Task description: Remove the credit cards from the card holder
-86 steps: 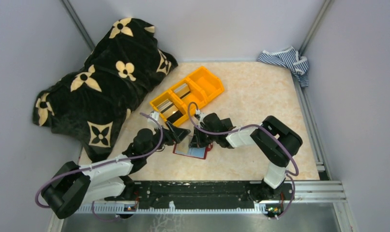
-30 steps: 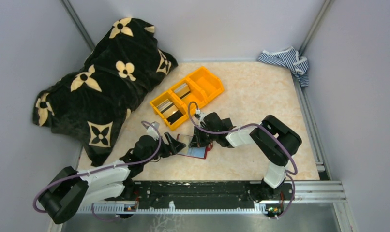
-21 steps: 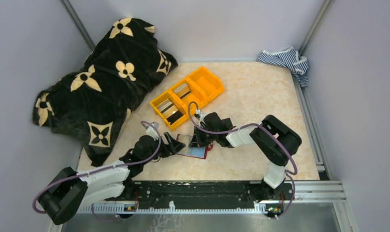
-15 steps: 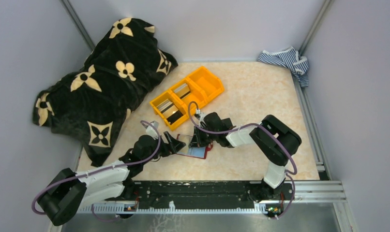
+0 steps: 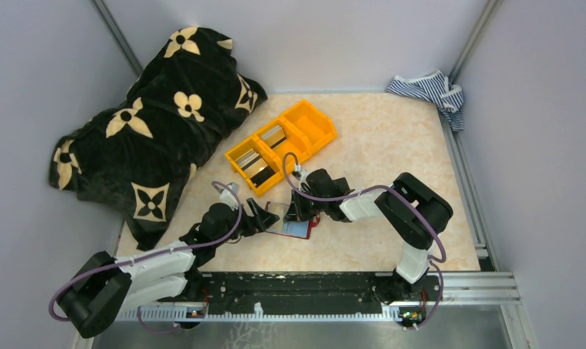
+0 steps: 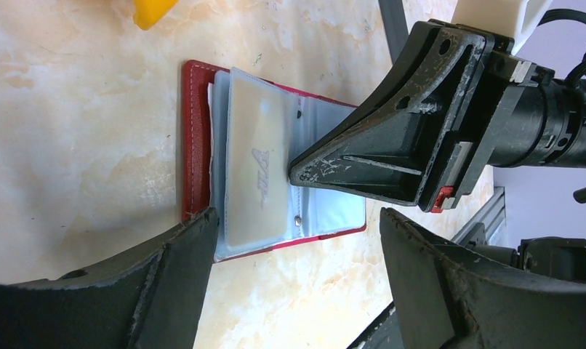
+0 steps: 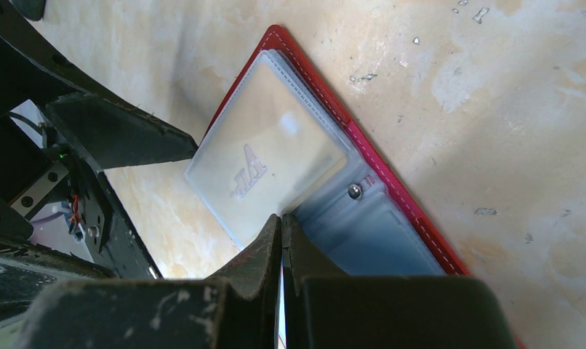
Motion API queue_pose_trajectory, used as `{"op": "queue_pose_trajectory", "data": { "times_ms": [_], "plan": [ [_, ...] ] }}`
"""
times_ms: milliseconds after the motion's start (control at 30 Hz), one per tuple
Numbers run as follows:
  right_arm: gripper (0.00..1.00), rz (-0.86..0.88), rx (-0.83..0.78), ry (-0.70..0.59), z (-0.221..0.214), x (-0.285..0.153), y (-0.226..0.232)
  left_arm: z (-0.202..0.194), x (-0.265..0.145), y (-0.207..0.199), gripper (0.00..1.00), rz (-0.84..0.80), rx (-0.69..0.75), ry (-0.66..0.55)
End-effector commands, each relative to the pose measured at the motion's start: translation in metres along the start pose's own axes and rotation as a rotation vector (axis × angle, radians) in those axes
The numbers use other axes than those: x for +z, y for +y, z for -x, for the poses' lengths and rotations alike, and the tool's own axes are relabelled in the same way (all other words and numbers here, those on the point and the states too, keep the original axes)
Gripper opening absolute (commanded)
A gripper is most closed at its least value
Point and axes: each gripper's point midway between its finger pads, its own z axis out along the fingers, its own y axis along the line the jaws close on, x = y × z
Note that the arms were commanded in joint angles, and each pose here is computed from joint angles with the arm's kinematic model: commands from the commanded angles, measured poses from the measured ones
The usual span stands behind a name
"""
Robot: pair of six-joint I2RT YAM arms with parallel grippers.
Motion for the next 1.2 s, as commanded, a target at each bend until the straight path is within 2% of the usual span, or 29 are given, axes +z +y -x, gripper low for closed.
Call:
{"op": "queue_pose_trajectory", "data": {
  "times_ms": [0, 533, 1067, 1167],
  "plan": [
    [0.0, -0.165, 0.038, 0.106, -0.038, 0.003, -0.044, 0.007, 0.002, -0.017, 0.86, -0.058, -0.005, -0.01],
    [0.0, -0.165, 0.04, 0.109, -0.04, 0.003, -0.045, 0.005, 0.005, -0.033, 0.86, -0.129, -0.02, 0.022],
    [0.0, -0.188, 0.071, 0.035, -0.029, -0.011, -0.042, 0.004, 0.03, -0.085, 0.84, -0.318, -0.018, 0.117],
    [0.16, -0.19, 0.084, 0.0, -0.027, -0.02, -0.038, 0.003, 0.034, -0.086, 0.84, -0.321, -0.021, 0.129]
  ]
}}
